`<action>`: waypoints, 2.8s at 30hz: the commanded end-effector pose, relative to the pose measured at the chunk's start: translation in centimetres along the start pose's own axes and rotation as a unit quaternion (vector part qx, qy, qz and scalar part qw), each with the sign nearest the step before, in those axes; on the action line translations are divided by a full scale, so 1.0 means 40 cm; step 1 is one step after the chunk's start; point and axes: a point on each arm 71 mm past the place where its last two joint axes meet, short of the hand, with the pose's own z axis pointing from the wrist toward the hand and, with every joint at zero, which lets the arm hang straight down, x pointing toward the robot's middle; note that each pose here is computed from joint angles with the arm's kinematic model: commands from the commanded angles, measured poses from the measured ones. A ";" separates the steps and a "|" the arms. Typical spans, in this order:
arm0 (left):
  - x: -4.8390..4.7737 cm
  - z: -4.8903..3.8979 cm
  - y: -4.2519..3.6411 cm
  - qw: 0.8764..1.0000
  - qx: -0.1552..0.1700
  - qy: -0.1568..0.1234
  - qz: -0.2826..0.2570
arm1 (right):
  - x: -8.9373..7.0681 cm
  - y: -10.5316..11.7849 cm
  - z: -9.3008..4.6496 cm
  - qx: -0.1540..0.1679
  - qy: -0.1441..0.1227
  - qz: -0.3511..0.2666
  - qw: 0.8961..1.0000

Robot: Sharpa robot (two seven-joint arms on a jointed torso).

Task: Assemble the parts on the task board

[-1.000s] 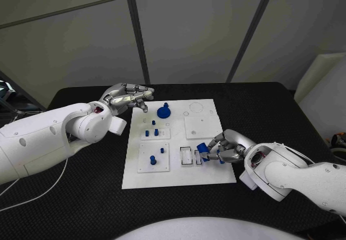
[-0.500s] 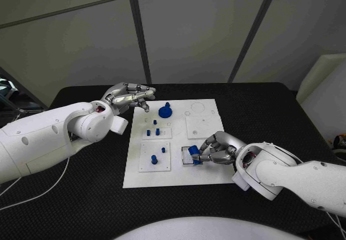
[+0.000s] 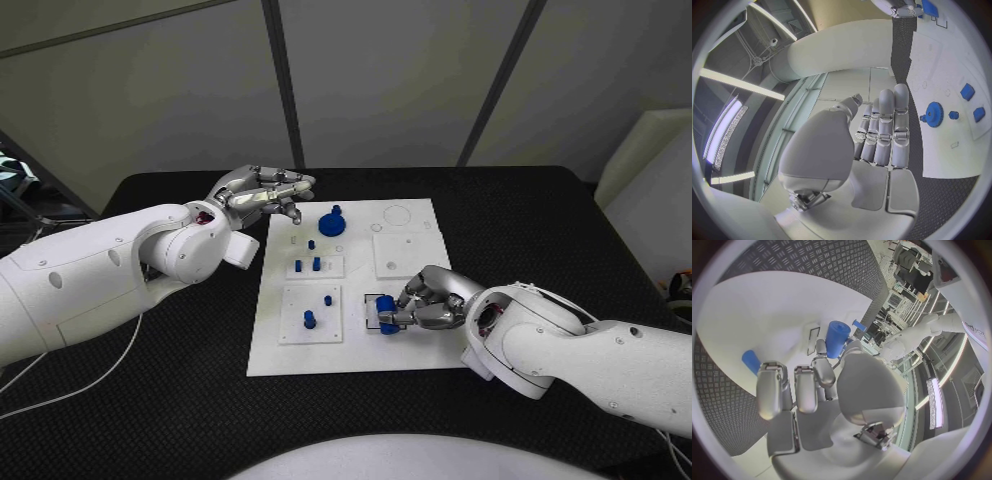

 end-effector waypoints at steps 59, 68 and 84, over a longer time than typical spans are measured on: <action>0.000 -0.003 -0.003 1.000 0.000 0.006 -0.003 | -0.022 0.028 -0.040 -0.085 -0.043 -0.038 0.995; 0.002 -0.001 -0.003 1.000 0.000 0.006 -0.003 | -0.015 0.020 -0.032 -0.079 -0.023 -0.059 0.995; 0.002 -0.002 -0.003 1.000 0.000 0.007 -0.003 | -0.017 0.013 0.002 -0.053 -0.048 -0.059 0.996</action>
